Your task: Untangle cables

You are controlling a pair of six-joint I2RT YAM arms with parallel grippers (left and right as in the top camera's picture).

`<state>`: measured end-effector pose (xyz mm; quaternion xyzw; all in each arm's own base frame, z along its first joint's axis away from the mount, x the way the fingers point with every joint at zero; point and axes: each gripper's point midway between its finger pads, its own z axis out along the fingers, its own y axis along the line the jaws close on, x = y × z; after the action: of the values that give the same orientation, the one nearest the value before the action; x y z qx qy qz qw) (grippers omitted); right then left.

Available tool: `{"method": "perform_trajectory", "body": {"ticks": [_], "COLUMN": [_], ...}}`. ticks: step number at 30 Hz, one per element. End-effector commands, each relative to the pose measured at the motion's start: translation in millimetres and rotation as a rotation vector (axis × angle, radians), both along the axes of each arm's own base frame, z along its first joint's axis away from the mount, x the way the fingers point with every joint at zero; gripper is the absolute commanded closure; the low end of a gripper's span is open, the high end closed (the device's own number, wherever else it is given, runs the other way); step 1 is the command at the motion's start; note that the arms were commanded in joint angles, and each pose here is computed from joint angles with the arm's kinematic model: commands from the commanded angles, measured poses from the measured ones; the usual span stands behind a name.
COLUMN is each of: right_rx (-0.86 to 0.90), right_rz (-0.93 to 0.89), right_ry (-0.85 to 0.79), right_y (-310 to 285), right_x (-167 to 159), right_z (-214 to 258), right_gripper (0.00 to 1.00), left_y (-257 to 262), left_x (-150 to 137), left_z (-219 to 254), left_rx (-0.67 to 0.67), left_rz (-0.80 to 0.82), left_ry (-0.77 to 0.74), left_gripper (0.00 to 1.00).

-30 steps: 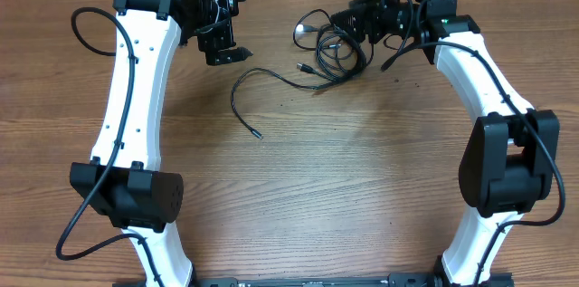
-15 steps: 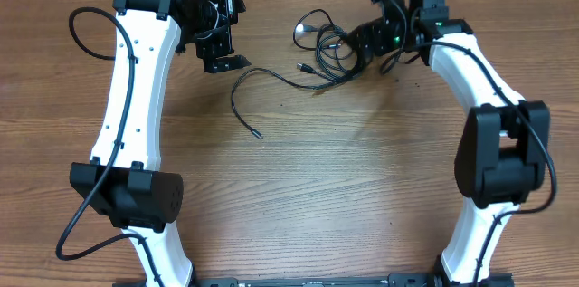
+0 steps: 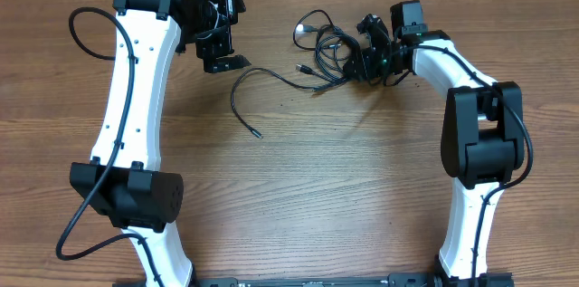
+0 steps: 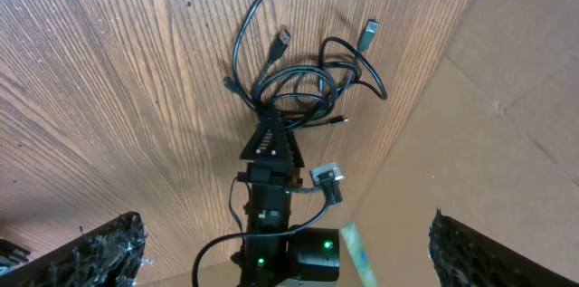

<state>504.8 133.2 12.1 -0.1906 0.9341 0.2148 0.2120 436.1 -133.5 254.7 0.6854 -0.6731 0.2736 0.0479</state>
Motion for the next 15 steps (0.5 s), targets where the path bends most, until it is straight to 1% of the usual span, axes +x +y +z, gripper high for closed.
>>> {"method": "perform_trajectory", "body": {"ticks": [1,2,3,4,6,9,11,12,13,15], "right_rx": [-0.005,-0.005,-0.005,-0.004,0.025,0.150,0.292,0.332,0.352,0.382], "right_rz": [-0.005,-0.005,-0.005,-0.005,-0.040,-0.007,0.061,0.086,0.100,0.139], "right_ry": [0.046,0.046,0.046,0.047,0.070,0.081,0.048,0.021,-0.001,-0.093], "right_y": [-1,0,0,-1,2,19,37,43,45,52], "right_x": [-7,-7,-7,-7,-7,-11,-16,-17,-18,-23], "right_z": [-19,-19,-19,-19,-17,3,46,67,81,134], "right_gripper": [0.51,0.59,0.71,0.96,0.96,0.96,0.96,0.96,0.96,0.96], "left_y": [3,3,3,3,3,3,3,3,3,3], "left_x": [-2,-2,-2,-2,-2,-2,-2,-2,-2,-2], "left_z": [11,11,11,11,11,11,11,11,11,11], "left_rx": [0.010,0.010,0.010,0.010,0.010,0.010,0.010,0.010,0.010,0.010], "left_rz": [-0.007,-0.007,-0.007,-0.007,-0.007,-0.007,-0.007,-0.007,-0.007,-0.007], "left_ry": [-0.035,-0.035,-0.035,-0.035,-0.035,-0.035,-0.035,-0.035,-0.035,-0.035], "left_gripper": [0.00,0.00,0.00,0.00,0.00,0.00,0.00,0.00,0.00,0.00]}}
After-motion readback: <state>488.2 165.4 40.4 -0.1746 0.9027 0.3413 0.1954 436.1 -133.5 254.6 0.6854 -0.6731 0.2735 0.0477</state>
